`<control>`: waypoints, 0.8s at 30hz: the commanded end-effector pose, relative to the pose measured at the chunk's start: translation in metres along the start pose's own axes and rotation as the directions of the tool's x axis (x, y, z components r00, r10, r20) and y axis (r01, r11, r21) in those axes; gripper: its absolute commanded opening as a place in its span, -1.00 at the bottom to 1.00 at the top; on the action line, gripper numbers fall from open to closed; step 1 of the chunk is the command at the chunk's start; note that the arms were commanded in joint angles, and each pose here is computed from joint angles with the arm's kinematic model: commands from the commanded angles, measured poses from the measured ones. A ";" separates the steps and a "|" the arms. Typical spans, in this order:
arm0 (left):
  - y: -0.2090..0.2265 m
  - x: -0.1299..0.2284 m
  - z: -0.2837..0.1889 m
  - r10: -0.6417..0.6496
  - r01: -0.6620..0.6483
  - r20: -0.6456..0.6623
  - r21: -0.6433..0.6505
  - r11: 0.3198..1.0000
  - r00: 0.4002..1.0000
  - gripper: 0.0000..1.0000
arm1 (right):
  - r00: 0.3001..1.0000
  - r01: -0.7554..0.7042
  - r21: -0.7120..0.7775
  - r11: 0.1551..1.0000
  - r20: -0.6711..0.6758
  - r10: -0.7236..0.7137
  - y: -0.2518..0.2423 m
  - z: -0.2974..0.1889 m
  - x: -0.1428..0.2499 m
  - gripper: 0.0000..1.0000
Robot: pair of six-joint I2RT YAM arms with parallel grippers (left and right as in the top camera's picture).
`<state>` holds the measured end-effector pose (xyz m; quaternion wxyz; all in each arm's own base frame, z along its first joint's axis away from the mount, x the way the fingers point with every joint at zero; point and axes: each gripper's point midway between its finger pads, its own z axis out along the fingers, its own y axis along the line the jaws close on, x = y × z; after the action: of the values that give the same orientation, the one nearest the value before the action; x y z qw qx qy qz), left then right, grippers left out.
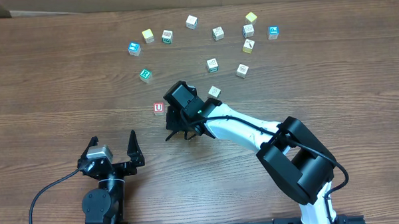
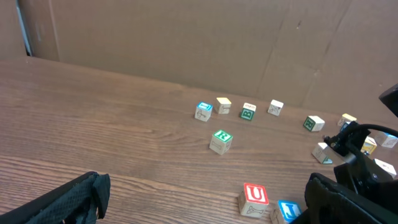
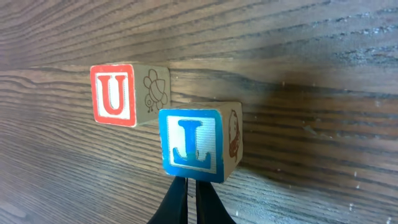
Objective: Form a horizontal line
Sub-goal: 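Lower the J block beside the right side of the U block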
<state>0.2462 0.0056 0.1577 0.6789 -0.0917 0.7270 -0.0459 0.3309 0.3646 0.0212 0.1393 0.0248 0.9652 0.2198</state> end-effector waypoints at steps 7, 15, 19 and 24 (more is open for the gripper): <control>0.000 0.000 0.000 0.021 -0.021 0.006 0.003 1.000 1.000 1.00 | 0.999 -0.004 0.026 1.000 0.051 0.002 -0.006 0.004 -0.009 -0.92; 0.000 0.000 0.000 0.021 -0.021 0.006 0.003 1.000 1.000 0.99 | 1.000 -0.009 0.078 0.997 -0.026 0.011 -0.020 0.004 0.009 -0.93; 0.000 0.000 0.000 0.021 -0.021 0.006 0.003 1.000 1.000 0.99 | 1.000 -0.009 0.084 0.996 0.002 0.009 -0.020 0.004 0.003 -0.92; 0.000 0.000 0.000 0.021 -0.021 0.006 0.003 1.000 1.000 1.00 | 0.999 -0.007 0.061 0.998 0.048 0.004 -0.014 0.004 -0.007 -0.90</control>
<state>0.2462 0.0056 0.1577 0.6789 -0.0917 0.7270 -0.0459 0.3341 0.3553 0.0178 0.1504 0.0333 0.9684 0.1960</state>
